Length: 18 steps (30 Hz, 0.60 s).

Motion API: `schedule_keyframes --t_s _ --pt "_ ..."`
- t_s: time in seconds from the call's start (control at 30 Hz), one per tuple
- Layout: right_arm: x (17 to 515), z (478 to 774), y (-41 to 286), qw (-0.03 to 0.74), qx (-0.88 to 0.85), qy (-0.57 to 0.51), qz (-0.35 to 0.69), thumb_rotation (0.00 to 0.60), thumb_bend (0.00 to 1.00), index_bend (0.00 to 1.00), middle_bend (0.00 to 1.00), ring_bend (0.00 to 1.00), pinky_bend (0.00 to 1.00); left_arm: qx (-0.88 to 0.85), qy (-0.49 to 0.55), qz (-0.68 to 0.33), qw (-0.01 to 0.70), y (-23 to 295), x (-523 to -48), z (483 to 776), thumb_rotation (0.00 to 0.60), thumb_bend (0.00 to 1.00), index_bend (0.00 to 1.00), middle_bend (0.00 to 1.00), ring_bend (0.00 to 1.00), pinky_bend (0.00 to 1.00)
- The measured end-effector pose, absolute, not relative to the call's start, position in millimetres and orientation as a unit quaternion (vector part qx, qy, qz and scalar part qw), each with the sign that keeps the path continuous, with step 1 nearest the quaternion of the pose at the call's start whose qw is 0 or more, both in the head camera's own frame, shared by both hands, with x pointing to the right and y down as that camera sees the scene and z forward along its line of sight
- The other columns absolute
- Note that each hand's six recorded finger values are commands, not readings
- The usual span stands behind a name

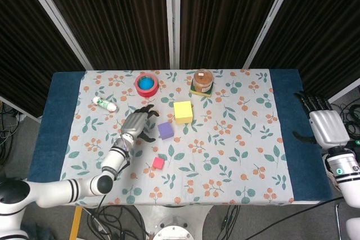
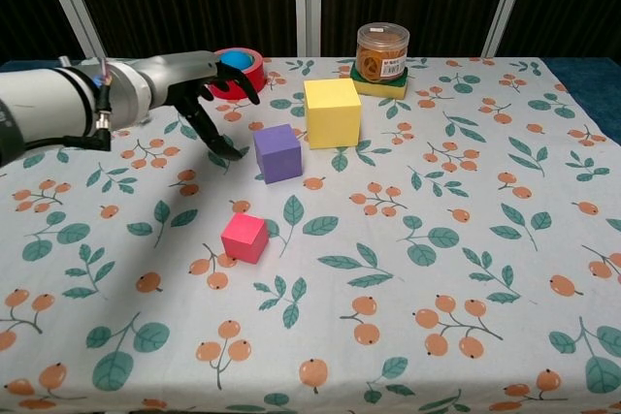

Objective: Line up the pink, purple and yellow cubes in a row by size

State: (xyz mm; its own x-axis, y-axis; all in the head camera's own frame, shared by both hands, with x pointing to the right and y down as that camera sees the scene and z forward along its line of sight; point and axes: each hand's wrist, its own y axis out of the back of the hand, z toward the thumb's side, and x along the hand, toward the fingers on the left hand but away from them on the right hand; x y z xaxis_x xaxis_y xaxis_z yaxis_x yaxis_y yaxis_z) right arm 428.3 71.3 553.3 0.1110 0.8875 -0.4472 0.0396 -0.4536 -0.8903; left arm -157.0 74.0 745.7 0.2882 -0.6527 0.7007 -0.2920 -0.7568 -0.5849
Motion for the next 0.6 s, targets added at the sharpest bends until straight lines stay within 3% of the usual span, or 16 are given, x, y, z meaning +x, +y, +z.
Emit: schedule_keyframes --t_s 0.6 --pt "451 550 78 0.362 -0.638 -0.374 0.567 0.600 0.10 0.00 0.03 0.00 0.03 -0.770 0.298 -0.535 0.179 82 -116 763 0.600 0.05 0.39 0.16 0.12 0.16"
